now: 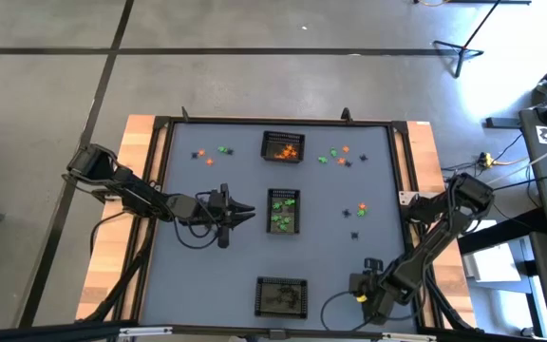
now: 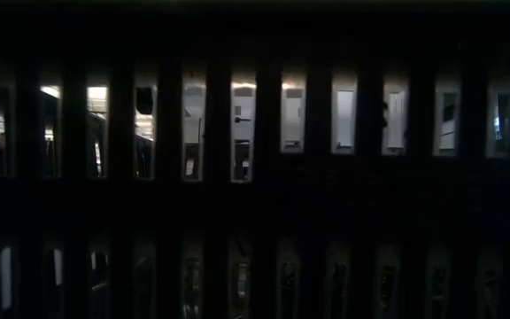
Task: Sort Halloween decoration
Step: Put the black spider toy into the bottom black bin
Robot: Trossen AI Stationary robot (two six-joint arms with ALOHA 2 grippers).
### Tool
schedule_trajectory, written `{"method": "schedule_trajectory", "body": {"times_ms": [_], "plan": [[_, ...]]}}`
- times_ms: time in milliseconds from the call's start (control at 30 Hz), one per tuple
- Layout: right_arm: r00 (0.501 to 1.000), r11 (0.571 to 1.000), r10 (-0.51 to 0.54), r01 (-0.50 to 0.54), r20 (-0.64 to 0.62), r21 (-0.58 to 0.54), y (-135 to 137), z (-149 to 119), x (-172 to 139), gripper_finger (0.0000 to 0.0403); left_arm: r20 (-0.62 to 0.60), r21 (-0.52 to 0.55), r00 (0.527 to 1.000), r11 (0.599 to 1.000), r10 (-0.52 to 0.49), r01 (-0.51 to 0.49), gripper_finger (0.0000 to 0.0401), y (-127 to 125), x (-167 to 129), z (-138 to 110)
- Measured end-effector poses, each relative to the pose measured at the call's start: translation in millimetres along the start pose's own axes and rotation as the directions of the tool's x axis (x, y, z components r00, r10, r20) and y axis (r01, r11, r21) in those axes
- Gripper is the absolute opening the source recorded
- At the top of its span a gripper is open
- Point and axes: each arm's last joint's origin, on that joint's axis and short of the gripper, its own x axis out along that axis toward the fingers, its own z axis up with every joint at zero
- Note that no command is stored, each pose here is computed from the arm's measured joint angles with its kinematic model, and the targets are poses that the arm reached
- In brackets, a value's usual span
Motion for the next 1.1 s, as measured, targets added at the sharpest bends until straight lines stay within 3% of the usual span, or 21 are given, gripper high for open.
{"method": "schedule_trajectory", "body": {"times_ms": [133, 267, 700, 933, 1100], "plan": [[1.0, 1.0, 0.001, -0.001, 0.019, 0.001, -4, -2, 4, 0.0209, 0.0, -0.001, 1.0, 1.0, 0.0, 0.0, 0.0075, 0, 0, 0], [0.999, 1.0, -0.018, 0.018, 0.04, 0.0, -5, -1, 5, 0.0184, -0.009, -0.005, 1.0, 1.0, -0.002, 0.002, 0.0075, -1, 0, -1], [0.996, 0.998, -0.057, 0.06, 0.073, -0.034, -10, 4, 6, 0.0009, -0.026, -0.03, 1.0, 1.0, -0.002, 0.001, 0.0075, -1, -1, -3], [0.992, 0.997, -0.067, 0.071, 0.11, -0.038, -12, 8, 2, 0.0003, -0.033, -0.027, 0.999, 1.0, 0.001, -0.002, 0.0075, -1, -1, -4], [0.972, 0.99, -0.13, 0.138, 0.195, -0.031, -17, 10, -3, 0.0001, -0.033, -0.027, 0.999, 1.0, 0.001, -0.002, 0.0075, -1, -1, -4]]}}
